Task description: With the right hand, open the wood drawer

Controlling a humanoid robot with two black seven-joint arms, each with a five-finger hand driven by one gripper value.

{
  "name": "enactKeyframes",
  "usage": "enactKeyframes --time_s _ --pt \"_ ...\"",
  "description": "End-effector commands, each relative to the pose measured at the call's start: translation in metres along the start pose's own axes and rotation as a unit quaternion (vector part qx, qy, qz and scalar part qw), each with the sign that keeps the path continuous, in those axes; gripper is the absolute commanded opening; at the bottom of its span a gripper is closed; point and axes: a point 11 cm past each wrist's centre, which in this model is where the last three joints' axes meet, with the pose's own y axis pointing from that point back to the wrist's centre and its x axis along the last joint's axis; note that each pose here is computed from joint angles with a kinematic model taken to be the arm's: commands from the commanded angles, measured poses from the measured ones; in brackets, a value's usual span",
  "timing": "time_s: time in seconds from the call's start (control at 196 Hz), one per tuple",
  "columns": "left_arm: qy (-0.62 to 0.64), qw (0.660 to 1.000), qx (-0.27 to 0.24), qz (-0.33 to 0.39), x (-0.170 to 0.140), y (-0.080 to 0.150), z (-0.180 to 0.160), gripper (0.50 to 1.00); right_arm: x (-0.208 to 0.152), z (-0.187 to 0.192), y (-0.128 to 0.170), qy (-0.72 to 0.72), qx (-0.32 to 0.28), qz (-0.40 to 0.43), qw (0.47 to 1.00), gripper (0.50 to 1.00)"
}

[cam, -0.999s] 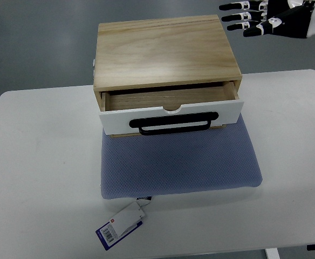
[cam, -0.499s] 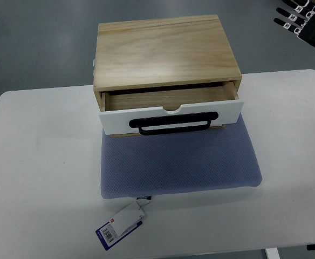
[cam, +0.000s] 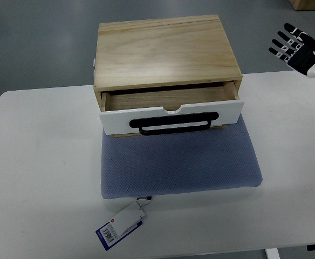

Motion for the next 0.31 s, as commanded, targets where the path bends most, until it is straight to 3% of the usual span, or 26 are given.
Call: enactKeyframes --time_s 0.0,0.301 --pt "0.0 1.0 0.0 0.0 0.0 0.0 0.0 1.0 0.003 0.005 0.002 0.036 -0.016 0.0 0.999 0.956" --pt "0.0 1.0 0.0 0.0 0.0 0.0 0.0 1.0 0.013 0.016 0.006 0.043 -0.029 0.006 0.999 0.956"
